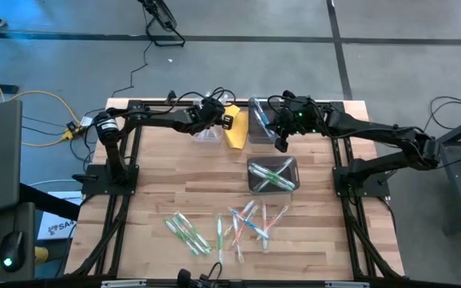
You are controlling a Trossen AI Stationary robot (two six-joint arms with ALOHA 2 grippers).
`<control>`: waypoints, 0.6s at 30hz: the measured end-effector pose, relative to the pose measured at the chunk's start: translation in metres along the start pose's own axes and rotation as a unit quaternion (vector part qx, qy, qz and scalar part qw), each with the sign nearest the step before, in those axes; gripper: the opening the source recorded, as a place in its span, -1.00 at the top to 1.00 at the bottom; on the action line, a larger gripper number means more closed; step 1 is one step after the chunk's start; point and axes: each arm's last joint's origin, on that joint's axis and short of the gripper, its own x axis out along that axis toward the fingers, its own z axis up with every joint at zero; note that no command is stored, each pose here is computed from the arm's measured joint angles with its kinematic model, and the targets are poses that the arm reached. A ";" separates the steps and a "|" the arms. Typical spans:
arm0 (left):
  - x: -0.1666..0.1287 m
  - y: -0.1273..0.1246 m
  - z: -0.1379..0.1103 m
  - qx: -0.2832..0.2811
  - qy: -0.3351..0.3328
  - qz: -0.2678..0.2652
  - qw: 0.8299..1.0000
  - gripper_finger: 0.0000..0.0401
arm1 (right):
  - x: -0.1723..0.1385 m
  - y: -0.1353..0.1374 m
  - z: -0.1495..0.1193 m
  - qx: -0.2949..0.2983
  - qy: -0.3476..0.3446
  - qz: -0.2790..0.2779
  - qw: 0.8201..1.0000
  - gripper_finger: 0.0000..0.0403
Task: Pick & Place Toothbrushes
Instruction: Put the orange toothbrush into the transparent bin
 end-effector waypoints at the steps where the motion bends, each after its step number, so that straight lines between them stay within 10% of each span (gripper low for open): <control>1: 0.000 0.000 0.000 0.000 0.000 0.000 1.000 0.95 | 0.000 0.000 0.000 0.000 0.000 0.000 1.000 0.98; 18: 0.000 0.000 -0.001 0.003 0.011 -0.012 1.000 0.57 | 0.000 0.000 0.000 -0.008 0.000 0.000 1.000 0.98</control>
